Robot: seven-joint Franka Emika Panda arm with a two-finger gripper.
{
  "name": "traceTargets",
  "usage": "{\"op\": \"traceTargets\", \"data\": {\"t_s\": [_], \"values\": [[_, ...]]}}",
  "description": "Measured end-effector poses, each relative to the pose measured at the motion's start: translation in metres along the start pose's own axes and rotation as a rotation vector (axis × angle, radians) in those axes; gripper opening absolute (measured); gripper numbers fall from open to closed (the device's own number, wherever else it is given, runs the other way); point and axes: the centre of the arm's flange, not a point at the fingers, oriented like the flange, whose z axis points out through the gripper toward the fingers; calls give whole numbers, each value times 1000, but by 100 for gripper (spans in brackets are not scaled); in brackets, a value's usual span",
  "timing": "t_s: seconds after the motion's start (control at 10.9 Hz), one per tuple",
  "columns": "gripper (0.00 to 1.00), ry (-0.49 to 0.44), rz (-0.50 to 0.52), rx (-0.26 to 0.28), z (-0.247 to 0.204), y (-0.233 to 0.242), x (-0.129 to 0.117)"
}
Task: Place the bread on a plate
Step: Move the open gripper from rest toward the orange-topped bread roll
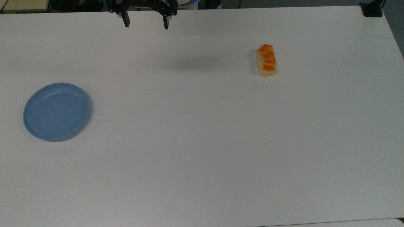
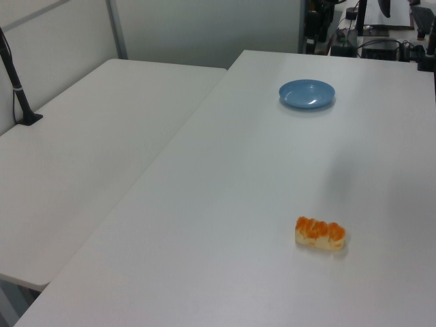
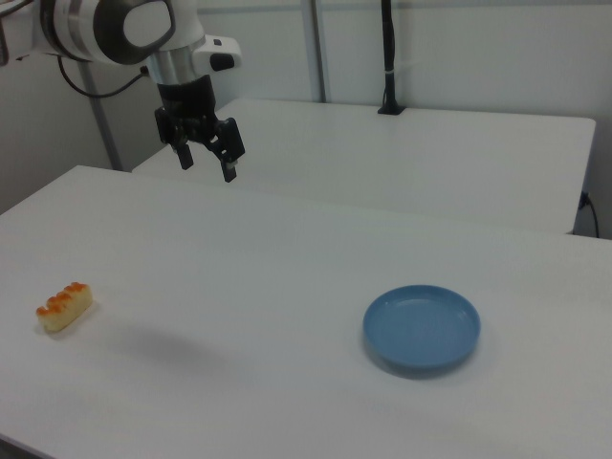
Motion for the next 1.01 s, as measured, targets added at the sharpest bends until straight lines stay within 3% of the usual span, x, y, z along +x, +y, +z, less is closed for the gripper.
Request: {"op": "traceTargets", "data": {"t_s": [1.01], "values": [[100,-7,-24,3,3,-13,-1]]}}
